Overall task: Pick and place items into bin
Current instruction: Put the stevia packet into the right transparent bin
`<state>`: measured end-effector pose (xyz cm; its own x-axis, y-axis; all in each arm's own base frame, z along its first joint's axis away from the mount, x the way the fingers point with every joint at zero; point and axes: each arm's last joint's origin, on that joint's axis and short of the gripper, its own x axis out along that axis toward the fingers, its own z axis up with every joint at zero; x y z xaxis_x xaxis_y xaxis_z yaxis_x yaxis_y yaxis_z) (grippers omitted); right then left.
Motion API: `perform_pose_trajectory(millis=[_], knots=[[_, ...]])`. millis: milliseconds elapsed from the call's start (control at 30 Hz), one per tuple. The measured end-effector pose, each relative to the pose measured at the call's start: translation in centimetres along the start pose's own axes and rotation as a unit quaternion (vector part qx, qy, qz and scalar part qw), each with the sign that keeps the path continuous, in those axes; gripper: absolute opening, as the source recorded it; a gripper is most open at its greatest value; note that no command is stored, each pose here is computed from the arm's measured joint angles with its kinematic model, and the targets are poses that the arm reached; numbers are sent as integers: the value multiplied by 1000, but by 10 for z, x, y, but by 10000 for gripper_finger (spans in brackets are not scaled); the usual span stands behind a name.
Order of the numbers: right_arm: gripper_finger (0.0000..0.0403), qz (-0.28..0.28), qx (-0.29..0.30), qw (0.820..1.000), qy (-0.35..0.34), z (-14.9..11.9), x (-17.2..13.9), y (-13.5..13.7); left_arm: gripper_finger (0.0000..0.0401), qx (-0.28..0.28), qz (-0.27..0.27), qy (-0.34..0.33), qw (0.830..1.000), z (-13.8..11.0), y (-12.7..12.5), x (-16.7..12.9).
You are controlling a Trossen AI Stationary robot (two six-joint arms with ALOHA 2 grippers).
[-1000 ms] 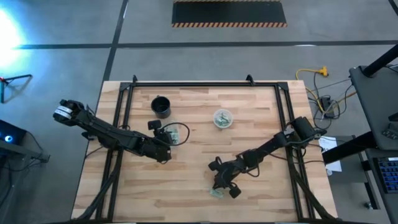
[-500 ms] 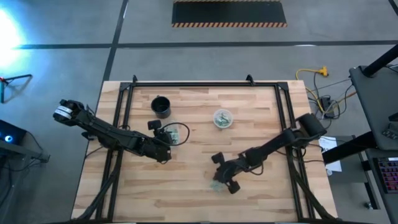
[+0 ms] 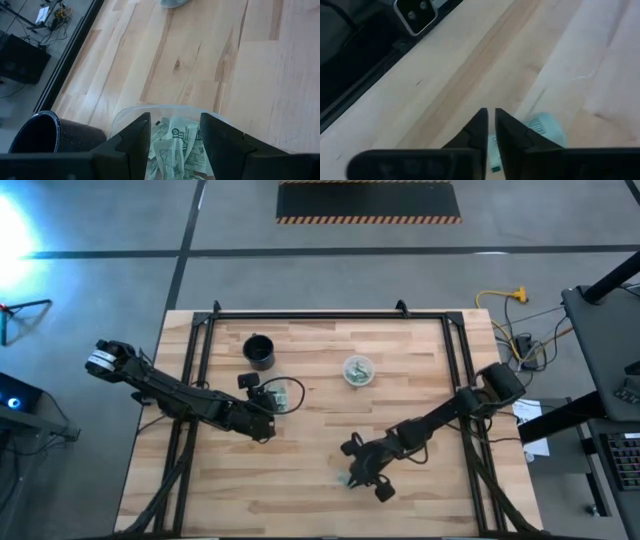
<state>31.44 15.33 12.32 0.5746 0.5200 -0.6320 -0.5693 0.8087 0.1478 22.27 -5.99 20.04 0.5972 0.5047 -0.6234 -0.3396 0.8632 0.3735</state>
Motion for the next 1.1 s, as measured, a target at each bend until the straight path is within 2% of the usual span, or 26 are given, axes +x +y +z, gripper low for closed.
perform_pose_trajectory(millis=[400, 533, 767, 1100], knots=[[173, -22, 16, 1000, 14, -6, 4, -1, 156, 0, 0, 0, 1000, 0, 0, 0], [208, -22, 16, 1000, 15, -6, 4, 0, 156, 0, 0, 0, 1000, 0, 0, 0], [238, -36, 15, 999, 16, -7, 4, -1, 156, 0, 0, 0, 1000, 0, 0, 0], [253, -41, 28, 998, 35, -17, 18, -4, 156, 0, 0, 0, 1000, 0, 0, 0]])
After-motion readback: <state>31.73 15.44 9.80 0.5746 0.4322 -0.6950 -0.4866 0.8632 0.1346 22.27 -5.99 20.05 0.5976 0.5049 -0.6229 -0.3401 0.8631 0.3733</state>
